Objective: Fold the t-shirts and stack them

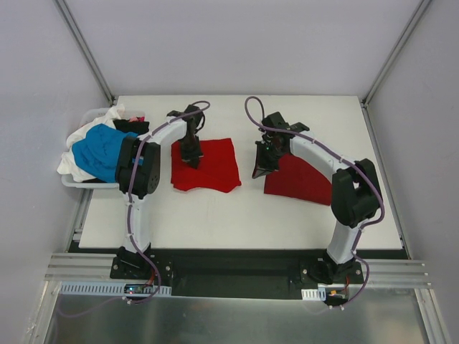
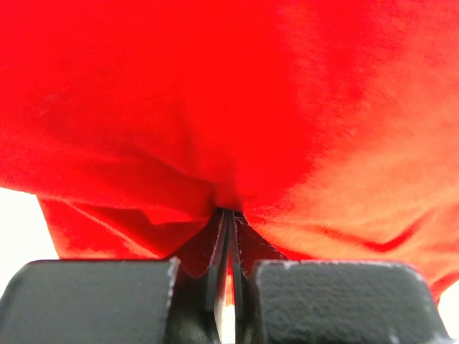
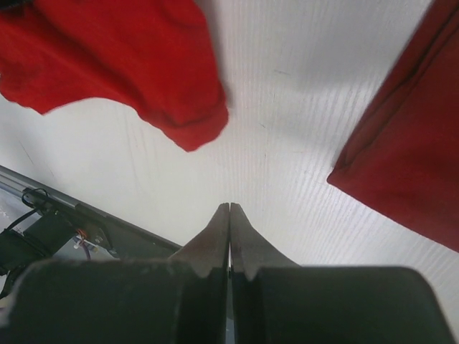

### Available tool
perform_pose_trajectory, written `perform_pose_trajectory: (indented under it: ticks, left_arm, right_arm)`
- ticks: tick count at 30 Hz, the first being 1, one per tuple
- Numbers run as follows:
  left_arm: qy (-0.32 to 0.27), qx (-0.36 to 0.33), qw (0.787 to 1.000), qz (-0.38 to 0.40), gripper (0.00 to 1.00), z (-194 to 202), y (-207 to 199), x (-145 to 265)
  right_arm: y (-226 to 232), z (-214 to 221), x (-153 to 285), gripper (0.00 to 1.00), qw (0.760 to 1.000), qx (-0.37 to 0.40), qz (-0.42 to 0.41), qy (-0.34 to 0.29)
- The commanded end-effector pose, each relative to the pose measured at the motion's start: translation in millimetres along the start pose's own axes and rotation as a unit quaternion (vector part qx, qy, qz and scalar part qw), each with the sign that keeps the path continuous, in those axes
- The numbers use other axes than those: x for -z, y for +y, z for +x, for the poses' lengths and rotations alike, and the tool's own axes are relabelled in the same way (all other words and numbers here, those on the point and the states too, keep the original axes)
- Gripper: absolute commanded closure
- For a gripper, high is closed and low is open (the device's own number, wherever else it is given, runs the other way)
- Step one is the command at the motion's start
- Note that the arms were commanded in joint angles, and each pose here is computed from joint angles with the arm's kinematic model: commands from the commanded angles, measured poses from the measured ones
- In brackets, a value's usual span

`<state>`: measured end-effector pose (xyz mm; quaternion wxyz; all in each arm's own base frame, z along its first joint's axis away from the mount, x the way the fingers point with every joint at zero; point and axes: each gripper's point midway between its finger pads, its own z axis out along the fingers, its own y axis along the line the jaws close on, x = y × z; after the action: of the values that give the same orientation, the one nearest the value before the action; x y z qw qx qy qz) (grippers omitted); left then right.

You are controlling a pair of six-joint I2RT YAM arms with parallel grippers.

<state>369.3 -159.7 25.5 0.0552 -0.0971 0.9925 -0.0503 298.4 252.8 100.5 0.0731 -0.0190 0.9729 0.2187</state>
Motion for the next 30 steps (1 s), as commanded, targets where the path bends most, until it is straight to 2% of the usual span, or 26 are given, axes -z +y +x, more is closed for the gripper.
perform_pose_trajectory:
  ticks: [1,10,20,23,24,25,26,27,28,29,30]
  left_arm:
    - [0.026,-0.019,0.998,-0.060,1.00,-9,20,-7]
    - [0.012,-0.035,0.998,-0.044,1.00,-53,2,-1]
    - [0.019,-0.037,0.998,-0.037,1.00,-47,-8,-5]
    - [0.008,-0.033,0.999,-0.037,1.00,-49,-7,5]
    - [-0.023,-0.026,0.999,-0.027,0.99,-56,-11,26]
    - [-0.038,-0.023,0.999,-0.023,0.86,-59,-12,39]
    - [-0.059,-0.020,0.998,-0.014,0.79,-63,-14,55]
    - [-0.107,-0.009,0.994,-0.005,0.68,-71,-15,93]
    - [-0.131,-0.002,0.991,-0.003,0.45,-73,-14,111]
    - [-0.151,0.007,0.988,-0.009,0.34,-75,-8,126]
    - [-0.184,0.031,0.982,-0.005,0.27,-73,0,154]
  right_arm:
    - [13,-12,7,0.99,1.000,0.010,-0.019,-0.013]
    - [15,-13,7,0.99,1.000,0.011,-0.019,-0.014]
    - [16,-17,3,0.99,1.000,0.008,-0.019,-0.012]
    - [17,-21,1,0.98,1.000,0.009,-0.017,-0.011]
    - [17,-23,0,0.95,1.000,0.010,-0.016,-0.011]
    - [20,-28,0,0.92,1.000,0.014,-0.017,-0.017]
    - [20,-31,-2,0.82,1.000,0.016,-0.016,-0.017]
    - [17,-33,-9,0.76,1.000,0.012,-0.013,-0.009]
    - [18,-36,-11,0.70,1.000,0.015,-0.015,-0.006]
    - [23,-46,-9,0.58,0.999,0.020,-0.020,-0.014]
    - [19,-48,-22,0.53,1.000,0.018,-0.015,-0.002]
